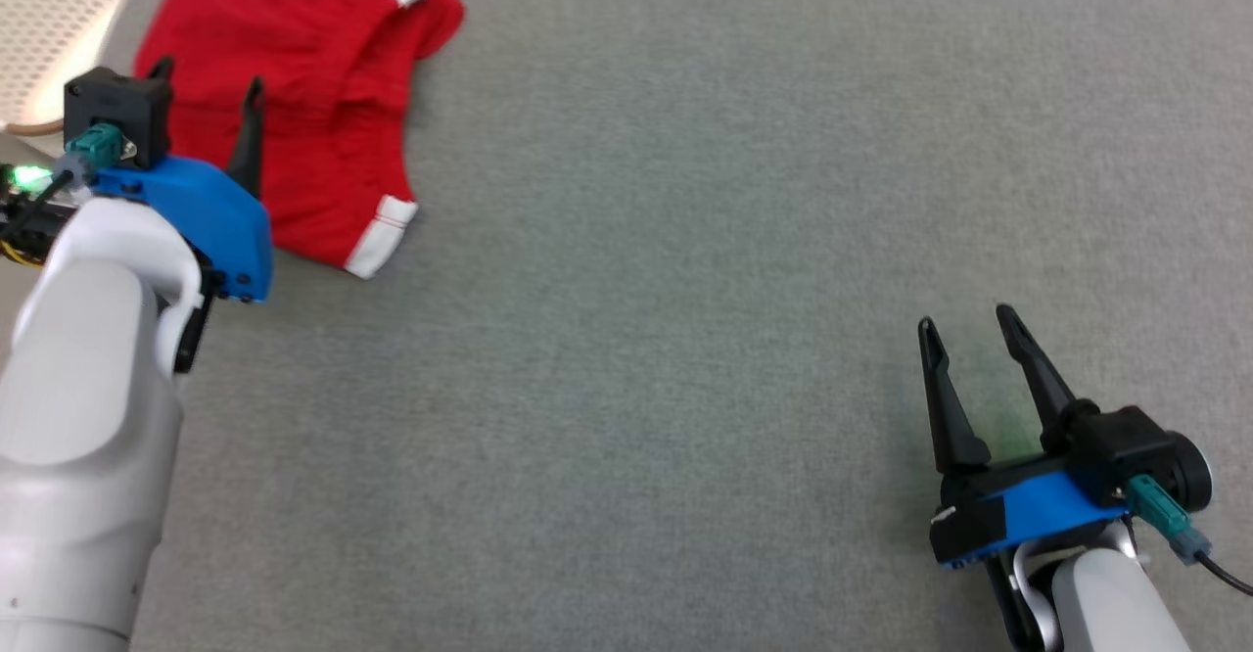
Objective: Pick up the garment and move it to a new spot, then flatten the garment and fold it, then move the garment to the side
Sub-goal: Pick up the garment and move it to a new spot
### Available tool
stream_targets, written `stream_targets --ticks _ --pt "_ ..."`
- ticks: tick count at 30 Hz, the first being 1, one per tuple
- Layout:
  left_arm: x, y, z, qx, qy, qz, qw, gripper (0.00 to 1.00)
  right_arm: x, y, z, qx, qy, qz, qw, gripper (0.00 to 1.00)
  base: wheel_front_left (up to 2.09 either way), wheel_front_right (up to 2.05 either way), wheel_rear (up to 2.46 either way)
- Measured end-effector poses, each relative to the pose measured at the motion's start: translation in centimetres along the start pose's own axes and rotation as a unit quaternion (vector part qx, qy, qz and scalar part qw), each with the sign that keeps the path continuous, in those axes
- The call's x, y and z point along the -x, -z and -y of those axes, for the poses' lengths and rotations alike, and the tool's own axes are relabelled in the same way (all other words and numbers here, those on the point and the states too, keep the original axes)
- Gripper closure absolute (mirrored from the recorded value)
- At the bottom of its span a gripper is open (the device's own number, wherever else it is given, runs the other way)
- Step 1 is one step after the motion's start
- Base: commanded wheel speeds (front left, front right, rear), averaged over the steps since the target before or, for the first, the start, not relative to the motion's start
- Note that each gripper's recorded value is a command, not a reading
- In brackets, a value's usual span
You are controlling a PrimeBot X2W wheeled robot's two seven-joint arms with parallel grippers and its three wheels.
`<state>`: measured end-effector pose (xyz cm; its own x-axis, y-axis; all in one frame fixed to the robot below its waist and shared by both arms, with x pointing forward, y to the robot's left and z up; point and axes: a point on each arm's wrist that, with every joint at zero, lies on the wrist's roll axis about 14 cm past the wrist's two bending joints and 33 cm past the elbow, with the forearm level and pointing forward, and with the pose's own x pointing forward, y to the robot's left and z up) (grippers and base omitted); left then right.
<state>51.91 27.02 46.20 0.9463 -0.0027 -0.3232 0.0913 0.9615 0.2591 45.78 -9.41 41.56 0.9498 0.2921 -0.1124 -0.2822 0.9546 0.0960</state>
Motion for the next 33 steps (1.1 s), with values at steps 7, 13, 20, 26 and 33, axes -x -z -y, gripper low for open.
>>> stream_targets --ticks 7,13,20,26,33 --pt "-4.2 3.9 1.6 -0.018 0.033 -0.08 0.996 0.0 0.2 1.5 3.3 0.011 0.04 -0.016 0.999 0.0 0.0 0.0 0.0" --pt "-5.8 5.7 1.1 -0.035 0.033 -0.106 0.993 0.0 0.1 2.3 4.1 0.011 0.05 -0.023 0.998 0.0 0.0 0.0 0.0" --pt "-5.8 7.4 0.5 -0.035 0.021 -0.138 0.99 1.0 0.1 2.2 4.1 0.006 0.05 -0.022 0.999 0.0 0.0 0.0 0.0" --pt "-6.0 5.9 0.2 -0.037 0.017 -0.108 0.993 1.0 -0.1 1.6 3.9 0.004 0.048 -0.013 0.999 0.0 0.0 0.0 0.0" --pt "-5.8 1.9 -1.0 -0.056 0.01 -0.052 0.997 1.0 0.1 0.2 3.7 0.0 0.047 0.002 0.999 0.0 0.0 0.0 0.0"
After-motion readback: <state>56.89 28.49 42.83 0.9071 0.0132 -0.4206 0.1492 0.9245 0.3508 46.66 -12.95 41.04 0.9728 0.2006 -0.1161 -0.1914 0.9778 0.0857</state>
